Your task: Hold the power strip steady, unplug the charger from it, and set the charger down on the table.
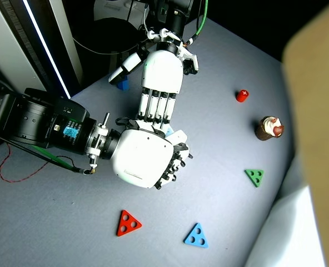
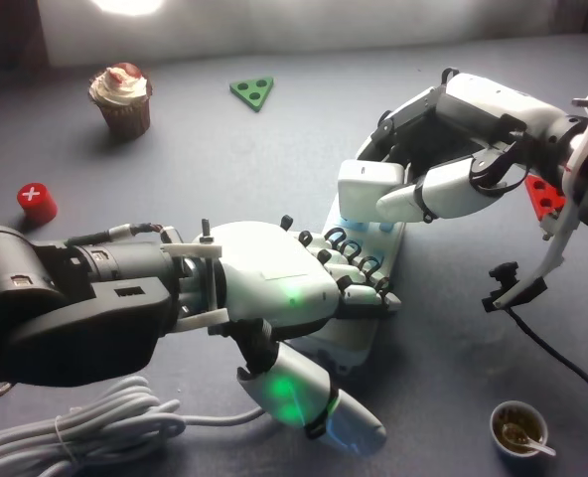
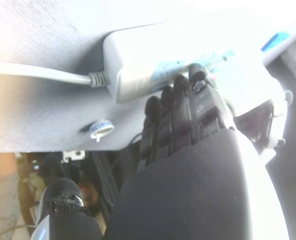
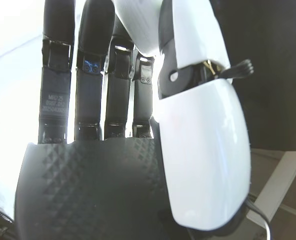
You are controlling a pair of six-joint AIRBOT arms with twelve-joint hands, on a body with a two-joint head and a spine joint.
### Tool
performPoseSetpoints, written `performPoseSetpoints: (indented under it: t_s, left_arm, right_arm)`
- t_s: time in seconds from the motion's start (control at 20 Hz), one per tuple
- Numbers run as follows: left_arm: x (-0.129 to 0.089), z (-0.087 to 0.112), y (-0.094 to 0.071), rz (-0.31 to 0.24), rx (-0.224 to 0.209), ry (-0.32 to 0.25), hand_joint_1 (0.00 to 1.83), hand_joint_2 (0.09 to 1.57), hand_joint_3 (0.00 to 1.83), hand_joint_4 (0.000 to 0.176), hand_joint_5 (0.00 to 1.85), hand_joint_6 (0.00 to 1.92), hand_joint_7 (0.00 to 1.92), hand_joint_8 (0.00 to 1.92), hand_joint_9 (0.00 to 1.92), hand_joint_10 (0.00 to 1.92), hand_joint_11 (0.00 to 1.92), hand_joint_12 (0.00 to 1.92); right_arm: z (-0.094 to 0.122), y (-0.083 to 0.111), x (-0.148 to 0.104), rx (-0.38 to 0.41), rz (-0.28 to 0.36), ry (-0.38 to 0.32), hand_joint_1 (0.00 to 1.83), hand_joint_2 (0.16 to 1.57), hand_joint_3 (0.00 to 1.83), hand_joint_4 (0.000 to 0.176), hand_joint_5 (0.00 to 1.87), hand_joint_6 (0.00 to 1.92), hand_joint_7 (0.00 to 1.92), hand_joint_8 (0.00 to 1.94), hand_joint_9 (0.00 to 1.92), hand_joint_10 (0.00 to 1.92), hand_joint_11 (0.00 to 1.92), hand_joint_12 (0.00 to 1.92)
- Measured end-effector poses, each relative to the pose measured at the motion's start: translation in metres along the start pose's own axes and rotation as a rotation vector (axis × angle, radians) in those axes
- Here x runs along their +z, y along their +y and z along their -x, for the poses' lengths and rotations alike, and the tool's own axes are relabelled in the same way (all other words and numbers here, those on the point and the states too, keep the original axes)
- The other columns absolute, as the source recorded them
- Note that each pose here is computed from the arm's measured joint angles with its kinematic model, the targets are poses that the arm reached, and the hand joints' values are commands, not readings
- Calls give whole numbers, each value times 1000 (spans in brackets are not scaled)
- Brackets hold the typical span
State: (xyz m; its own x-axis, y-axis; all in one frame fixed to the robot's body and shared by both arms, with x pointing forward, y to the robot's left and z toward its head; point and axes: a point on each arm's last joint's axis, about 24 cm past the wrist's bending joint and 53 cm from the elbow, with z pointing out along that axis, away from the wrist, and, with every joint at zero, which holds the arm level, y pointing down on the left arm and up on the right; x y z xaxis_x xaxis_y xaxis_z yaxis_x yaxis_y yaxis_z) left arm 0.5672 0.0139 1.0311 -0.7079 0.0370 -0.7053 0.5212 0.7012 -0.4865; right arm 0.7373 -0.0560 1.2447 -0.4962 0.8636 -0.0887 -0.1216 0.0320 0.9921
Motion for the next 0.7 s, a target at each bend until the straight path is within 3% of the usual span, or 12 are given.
performPoseSetpoints:
  t_s: [0.3, 0.7]
  left_arm:
    - [1, -2, -1, -3, 0, 3, 0, 940, 2, 0, 125, 3, 161, 2, 151, 1, 142, 47]
    - [4, -7, -4, -11, 1, 11, 0, 937, 0, 0, 139, 9, 169, 7, 165, 7, 153, 47]
  right_arm:
    - [0, 4, 1, 1, 4, 1, 1390, 1055, 2, 0, 1014, 898, 1182, 481, 1055, 1027, 874, 830]
    - [5, 7, 2, -3, 12, -8, 1387, 1063, 1, 0, 1021, 903, 1159, 514, 1016, 1080, 811, 892]
